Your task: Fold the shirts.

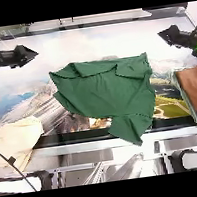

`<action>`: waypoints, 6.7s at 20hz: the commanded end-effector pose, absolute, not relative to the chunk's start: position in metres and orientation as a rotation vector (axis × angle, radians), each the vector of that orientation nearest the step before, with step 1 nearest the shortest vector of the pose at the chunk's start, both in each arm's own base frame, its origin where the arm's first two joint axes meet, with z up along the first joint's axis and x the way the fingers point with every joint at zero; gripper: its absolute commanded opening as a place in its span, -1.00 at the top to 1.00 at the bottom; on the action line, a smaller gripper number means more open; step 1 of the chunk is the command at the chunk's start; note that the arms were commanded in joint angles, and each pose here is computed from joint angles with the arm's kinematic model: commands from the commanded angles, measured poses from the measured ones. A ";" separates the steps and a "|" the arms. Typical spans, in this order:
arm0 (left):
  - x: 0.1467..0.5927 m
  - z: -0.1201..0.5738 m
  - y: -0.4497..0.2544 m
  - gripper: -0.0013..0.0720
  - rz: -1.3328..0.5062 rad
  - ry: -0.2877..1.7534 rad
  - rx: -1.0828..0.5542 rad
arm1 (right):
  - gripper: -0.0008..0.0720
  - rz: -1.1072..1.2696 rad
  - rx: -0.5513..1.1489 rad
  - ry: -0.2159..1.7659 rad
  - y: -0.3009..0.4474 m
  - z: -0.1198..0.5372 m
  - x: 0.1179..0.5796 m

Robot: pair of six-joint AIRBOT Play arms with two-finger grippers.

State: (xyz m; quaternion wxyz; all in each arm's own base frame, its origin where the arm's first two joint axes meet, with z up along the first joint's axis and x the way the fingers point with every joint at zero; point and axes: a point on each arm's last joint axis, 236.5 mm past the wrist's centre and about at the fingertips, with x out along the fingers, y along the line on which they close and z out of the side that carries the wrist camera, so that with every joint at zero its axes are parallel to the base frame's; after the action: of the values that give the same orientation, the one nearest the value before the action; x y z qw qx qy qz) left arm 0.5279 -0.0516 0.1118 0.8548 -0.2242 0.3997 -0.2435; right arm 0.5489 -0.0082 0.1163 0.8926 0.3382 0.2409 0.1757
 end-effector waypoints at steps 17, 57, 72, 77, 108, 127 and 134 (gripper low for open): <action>0.465 -0.096 -0.052 0.02 -0.683 1.487 -0.419 | 0.93 0.615 0.730 1.013 0.045 0.081 0.399; 0.358 -0.049 -0.062 0.90 -0.825 1.607 -0.539 | 0.09 0.150 0.945 1.388 0.053 -0.109 0.223; 0.332 -0.041 -0.039 0.91 -0.778 1.587 -0.679 | 0.93 0.479 1.098 1.321 0.089 -0.097 0.253; 0.349 0.099 -0.087 0.91 -1.087 1.165 -0.766 | 0.93 0.718 0.953 1.050 0.087 0.036 0.299; 0.515 -0.001 -0.118 0.91 -0.671 0.978 -0.336 | 0.93 0.384 0.804 0.696 0.021 0.009 0.505; 0.540 -0.033 -0.069 0.91 -0.599 1.054 -0.493 | 0.93 0.574 0.753 0.726 0.002 0.009 0.541; 0.510 -0.088 -0.060 0.91 -0.534 1.154 -0.561 | 0.93 0.524 0.618 0.989 -0.006 -0.045 0.502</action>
State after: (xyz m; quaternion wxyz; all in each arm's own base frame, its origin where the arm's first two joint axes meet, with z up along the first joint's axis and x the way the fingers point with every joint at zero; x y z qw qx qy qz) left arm 0.5217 -0.0616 -0.0690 0.7772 -0.2522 0.5172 -0.2548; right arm 0.5234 -0.0002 -0.0184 0.8175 0.3233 0.4006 0.2582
